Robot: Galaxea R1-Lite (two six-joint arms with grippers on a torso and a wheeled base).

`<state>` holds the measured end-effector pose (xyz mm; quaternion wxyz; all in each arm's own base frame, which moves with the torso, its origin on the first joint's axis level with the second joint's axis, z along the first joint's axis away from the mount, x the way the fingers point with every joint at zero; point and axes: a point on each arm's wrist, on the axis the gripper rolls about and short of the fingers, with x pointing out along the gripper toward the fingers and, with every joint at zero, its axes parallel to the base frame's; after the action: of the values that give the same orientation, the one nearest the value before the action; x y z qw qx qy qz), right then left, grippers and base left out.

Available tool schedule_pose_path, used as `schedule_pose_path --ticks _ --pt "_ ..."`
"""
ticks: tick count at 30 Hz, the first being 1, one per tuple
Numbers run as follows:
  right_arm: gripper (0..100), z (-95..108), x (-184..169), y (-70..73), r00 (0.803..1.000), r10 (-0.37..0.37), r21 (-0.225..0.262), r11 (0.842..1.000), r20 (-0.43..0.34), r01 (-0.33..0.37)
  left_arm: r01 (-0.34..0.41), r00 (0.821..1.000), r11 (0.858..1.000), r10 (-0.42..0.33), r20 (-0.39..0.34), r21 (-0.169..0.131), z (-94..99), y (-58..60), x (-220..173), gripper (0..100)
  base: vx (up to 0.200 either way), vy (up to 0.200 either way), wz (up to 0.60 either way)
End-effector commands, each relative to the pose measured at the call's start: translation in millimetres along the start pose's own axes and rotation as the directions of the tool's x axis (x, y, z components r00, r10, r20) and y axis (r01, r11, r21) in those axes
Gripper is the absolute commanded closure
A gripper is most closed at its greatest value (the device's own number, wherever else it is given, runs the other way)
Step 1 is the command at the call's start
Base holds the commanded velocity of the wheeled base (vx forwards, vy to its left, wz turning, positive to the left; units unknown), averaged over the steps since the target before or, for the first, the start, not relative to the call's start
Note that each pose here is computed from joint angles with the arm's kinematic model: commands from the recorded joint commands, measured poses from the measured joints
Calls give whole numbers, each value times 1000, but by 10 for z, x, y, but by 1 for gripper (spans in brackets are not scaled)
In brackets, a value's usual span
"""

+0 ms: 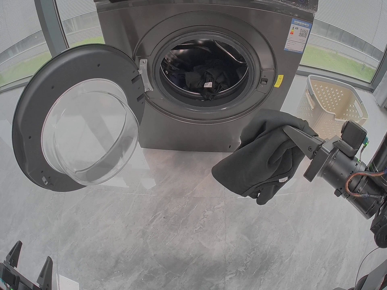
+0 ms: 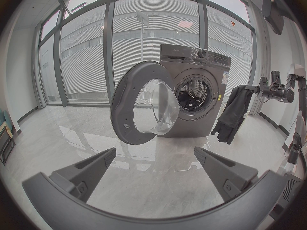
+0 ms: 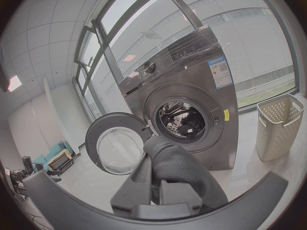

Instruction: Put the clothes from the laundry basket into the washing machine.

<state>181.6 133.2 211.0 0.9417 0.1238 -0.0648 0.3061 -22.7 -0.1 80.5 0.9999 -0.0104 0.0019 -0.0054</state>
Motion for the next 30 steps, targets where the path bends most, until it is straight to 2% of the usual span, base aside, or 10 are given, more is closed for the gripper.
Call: schedule_pose_path --ticks 1,7,10,11,15,17,27,28,29,30 --pt "100 -41 -11 12 1000 6 3 1000 -18 -5 -2 1000 1000 2 1 -2 -46 1 1 0 0 0 0" --pt "100 -104 164 144 998 47 40 998 -31 -46 -2 1000 999 2 2 39 -51 -1 -1 0 0 0 0" --pt "100 -112 240 212 999 36 63 997 -23 -34 17 1000 997 -17 -4 77 -44 -5 -1 0 0 0 0" --pt "100 -120 254 264 999 42 92 995 -21 -40 20 1000 997 -20 -12 77 -42 -5 5 0 0 0 0" --pt "100 -43 338 328 998 54 143 988 17 -56 44 999 995 -44 4 88 -48 -10 -1 0 0 0 0" --pt "100 28 402 351 998 48 154 987 44 -54 52 999 995 -52 4 89 -48 -12 -1 0 0 0 0" --pt "100 29 712 385 995 42 163 985 85 -56 52 999 995 -52 6 82 -47 -12 -1 0 0 0 0" --pt "100 34 793 394 994 43 164 985 99 -59 36 982 999 -38 184 12 305 -19 -87 0 0 0 0" --pt "100 39 803 396 994 45 165 984 104 -62 43 962 999 -37 269 -16 538 -27 -153 0 0 0 0" --pt "100 37 821 405 993 53 165 984 106 -70 60 954 998 -50 297 -26 755 -35 -173 0 0 0 0"
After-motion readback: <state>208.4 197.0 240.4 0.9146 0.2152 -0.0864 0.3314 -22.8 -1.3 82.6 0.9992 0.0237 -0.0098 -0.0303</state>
